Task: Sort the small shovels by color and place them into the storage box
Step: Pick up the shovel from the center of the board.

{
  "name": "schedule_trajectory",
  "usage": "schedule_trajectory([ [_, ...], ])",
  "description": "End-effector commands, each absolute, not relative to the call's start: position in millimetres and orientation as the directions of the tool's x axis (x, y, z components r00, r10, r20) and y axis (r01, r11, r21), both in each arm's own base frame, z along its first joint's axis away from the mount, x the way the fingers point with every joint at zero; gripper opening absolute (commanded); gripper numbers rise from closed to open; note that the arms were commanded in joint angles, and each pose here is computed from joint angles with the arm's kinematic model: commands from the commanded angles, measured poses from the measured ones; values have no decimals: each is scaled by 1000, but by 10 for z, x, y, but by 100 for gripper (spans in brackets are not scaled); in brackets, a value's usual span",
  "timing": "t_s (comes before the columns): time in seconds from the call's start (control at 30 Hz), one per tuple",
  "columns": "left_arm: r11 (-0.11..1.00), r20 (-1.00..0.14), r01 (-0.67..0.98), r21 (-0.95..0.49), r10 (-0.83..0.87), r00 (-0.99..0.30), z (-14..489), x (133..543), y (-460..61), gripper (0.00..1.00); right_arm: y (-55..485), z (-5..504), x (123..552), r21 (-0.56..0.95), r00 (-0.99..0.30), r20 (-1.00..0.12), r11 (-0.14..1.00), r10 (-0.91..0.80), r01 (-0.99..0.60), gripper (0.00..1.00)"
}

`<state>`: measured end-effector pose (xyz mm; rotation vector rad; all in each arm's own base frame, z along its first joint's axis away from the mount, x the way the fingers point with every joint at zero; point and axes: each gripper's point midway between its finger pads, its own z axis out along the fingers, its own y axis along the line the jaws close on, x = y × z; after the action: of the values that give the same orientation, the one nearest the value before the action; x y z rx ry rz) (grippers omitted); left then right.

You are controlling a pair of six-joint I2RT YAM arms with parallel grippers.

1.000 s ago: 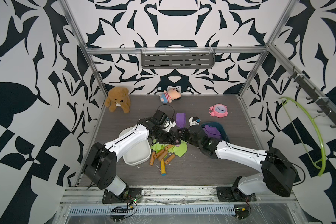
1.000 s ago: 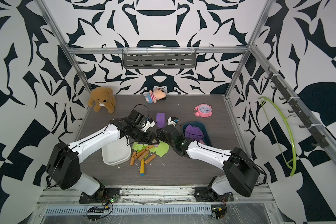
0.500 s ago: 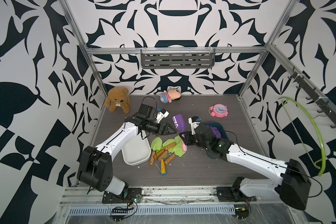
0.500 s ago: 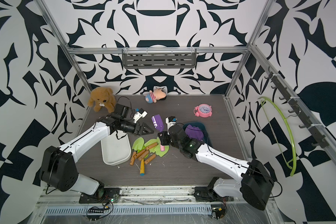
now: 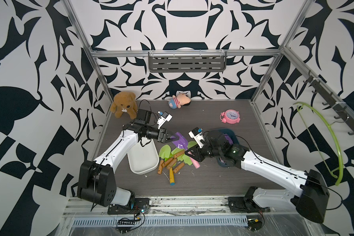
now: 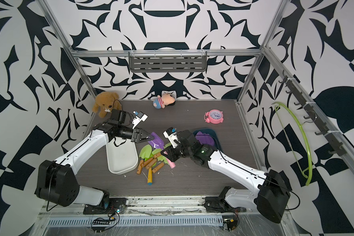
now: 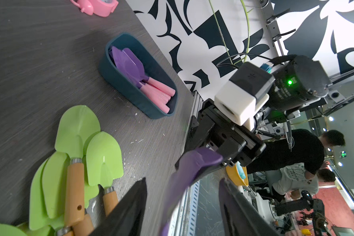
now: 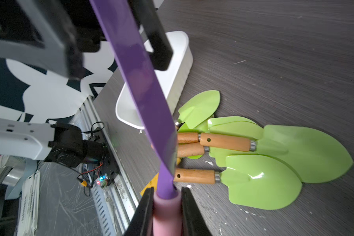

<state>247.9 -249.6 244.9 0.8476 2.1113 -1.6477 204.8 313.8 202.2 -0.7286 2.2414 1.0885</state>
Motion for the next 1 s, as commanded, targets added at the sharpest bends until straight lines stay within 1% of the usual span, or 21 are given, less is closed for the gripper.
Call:
schedule_trajectory([
  [0.0, 82, -620, 658, -748, 265, -738, 2507, 2337, -2485, 53, 3270, 2371, 2001, 527, -645, -724, 408, -244, -746, 0],
  [0.1, 38, -627, 657, -753, 264, -733, 2564, 2285, -2496, 42, 3294, 2396, 2010, 537, -647, -721, 391, -247, -747, 0],
  [0.2, -1, -635, 658, -753, 268, -725, 2612, 2221, -2507, 28, 3301, 2403, 2043, 538, -648, -719, 390, -249, -747, 0],
  [0.27, -17, -634, 655, -756, 270, -725, 2623, 2193, -2514, 19, 3306, 2408, 2076, 536, -648, -720, 392, -249, -747, 0],
  [0.33, -18, -629, 650, -759, 273, -727, 2622, 2191, -2523, 6, 3317, 2414, 2105, 540, -651, -717, 392, -251, -745, 2],
  [0.37, -12, -625, 647, -762, 274, -731, 2619, 2199, -2524, 2, 3322, 2414, 2113, 539, -652, -714, 393, -256, -745, 3],
  [0.4, -4, -617, 641, -768, 275, -737, 2611, 2212, -2526, 0, 3320, 2408, 2123, 537, -654, -710, 399, -262, -743, 5],
  [0.47, 41, -592, 625, -780, 279, -756, 2554, 2257, -2535, 0, 3289, 2382, 2170, 518, -656, -706, 436, -267, -736, 13],
  [0.57, 213, -527, 583, -784, 269, -806, 2318, 2454, -2513, 0, 3147, 2296, 2292, 449, -658, -698, 544, -281, -709, 28],
  [0.63, 289, -474, 535, -794, 258, -842, 2179, 2534, -2492, 0, 3001, 2235, 2384, 383, -666, -684, 632, -296, -674, 35],
  [0.77, 378, -378, 430, -820, 206, -903, 2019, 2658, -2476, 0, 2828, 2204, 2461, 289, -674, -653, 709, -345, -644, 41],
  [0.83, 434, -335, 379, -817, 177, -925, 1922, 2721, -2454, 0, 2790, 2187, 2461, 255, -677, -627, 720, -385, -645, 42],
  [0.97, 487, -281, 309, -817, 132, -950, 1821, 2793, -2428, 0, 2796, 2196, 2467, 198, -661, -605, 720, -445, -666, 41],
])
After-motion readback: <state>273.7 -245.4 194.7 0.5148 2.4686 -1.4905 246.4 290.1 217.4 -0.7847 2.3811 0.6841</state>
